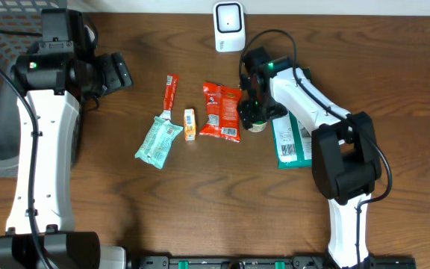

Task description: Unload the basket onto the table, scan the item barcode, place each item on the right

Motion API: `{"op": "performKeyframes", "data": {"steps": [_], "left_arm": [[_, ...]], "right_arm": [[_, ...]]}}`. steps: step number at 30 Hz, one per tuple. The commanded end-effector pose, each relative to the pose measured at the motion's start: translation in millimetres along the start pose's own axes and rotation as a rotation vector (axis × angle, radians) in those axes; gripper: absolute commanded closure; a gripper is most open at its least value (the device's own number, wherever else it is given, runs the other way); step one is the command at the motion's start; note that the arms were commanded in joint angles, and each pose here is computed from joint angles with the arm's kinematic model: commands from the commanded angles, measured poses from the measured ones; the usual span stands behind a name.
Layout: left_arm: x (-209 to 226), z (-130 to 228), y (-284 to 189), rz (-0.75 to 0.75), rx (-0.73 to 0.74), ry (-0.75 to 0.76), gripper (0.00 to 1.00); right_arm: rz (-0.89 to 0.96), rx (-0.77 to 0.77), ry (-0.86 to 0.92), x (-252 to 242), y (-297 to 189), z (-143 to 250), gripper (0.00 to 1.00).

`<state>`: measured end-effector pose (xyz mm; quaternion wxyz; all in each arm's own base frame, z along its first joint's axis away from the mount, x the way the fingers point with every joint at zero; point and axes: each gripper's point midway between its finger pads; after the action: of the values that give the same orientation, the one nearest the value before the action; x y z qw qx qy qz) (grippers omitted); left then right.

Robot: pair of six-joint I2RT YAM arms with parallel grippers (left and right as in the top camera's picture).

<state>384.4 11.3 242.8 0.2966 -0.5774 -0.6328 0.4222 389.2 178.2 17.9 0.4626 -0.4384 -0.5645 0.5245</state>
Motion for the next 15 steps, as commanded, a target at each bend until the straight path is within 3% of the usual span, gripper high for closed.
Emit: {"op": "performKeyframes", "data": {"steps": [1,15], "left_arm": [[-1,-6,-13,0.007,-0.038,0.013,0.12],[-1,-6,-13,0.007,-0.038,0.013,0.12]], "right_arm": [[-0.002,-0.004,-0.01,1,0,-1,0.26],[-0.011,-0.048,-0.051,5,-15,-13,0.21]]}}
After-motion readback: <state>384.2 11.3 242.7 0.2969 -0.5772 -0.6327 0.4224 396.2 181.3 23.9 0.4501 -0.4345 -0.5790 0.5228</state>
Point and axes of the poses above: each gripper's point midway between its finger pads, its own y axis out along the fingers, its own x axis along the line the jaws close on, z = x × y, and after that the axes turned 10 degrees about y, right-handed
